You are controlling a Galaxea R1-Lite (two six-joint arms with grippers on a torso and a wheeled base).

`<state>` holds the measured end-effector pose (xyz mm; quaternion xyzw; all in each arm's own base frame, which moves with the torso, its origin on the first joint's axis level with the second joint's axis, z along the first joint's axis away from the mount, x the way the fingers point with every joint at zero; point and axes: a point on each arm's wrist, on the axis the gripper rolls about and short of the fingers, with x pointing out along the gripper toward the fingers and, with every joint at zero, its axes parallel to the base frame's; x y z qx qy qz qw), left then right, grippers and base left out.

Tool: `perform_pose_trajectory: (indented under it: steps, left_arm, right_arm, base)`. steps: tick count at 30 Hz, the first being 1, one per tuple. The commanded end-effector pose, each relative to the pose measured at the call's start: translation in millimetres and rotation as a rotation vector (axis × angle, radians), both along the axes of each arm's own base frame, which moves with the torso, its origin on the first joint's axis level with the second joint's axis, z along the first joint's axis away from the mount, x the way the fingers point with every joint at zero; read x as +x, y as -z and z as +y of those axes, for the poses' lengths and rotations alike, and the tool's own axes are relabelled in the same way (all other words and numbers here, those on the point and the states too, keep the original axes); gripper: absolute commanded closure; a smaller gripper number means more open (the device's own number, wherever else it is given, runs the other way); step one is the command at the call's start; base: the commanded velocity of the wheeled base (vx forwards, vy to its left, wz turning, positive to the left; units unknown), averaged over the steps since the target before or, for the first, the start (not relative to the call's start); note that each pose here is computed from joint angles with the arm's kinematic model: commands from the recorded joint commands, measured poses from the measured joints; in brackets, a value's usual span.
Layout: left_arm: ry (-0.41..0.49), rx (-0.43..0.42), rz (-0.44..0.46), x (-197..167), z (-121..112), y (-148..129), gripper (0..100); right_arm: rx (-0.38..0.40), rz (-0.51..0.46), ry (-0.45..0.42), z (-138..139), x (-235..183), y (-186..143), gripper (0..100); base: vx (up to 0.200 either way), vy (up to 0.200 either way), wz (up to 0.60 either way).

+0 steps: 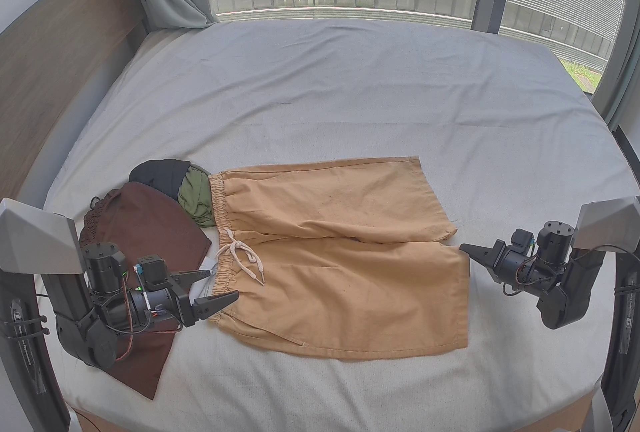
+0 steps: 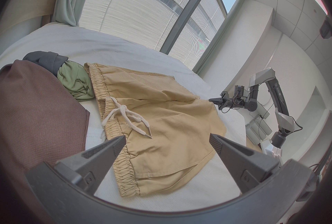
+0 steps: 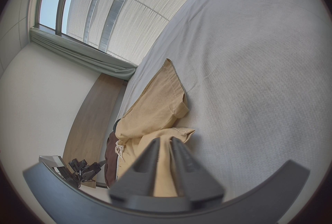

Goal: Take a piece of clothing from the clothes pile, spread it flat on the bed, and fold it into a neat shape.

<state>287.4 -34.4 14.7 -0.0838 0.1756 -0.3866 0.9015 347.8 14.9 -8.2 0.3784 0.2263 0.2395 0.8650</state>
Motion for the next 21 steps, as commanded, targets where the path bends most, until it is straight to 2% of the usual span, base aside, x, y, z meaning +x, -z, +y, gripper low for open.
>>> perform_pose_trajectory:
  steps: [1,8,13,18,21]
  left_arm:
    - [0.000,-0.003,0.006,0.1,0.0,0.8,0]
    - [0.007,-0.014,-0.001,2.5,2.7,-0.5,0]
    - [-0.015,-0.013,-0.007,7.8,9.6,1.9,0]
    - [-0.023,-0.015,-0.004,8.4,12.3,2.6,0]
    - [-0.026,-0.026,0.021,7.1,14.5,5.9,0]
  right_arm:
    - [-0.005,-0.025,0.015,1.0,3.1,-5.5,0]
    - [-0.031,-0.082,-0.036,18.2,-13.5,-32.4,0]
    - [-0.063,-0.130,-0.143,47.5,-39.0,-52.6,0]
    - [-0.074,-0.134,-0.174,55.0,-46.2,-54.5,0]
    - [-0.105,-0.140,-0.209,61.6,-53.8,-52.0,0]
  base:
    - [0.000,0.000,0.00]
    - [0.000,0.000,0.00]
    - [0.000,0.000,0.00]
    - [0.000,0.000,0.00]
    - [0.000,0.000,0.00]
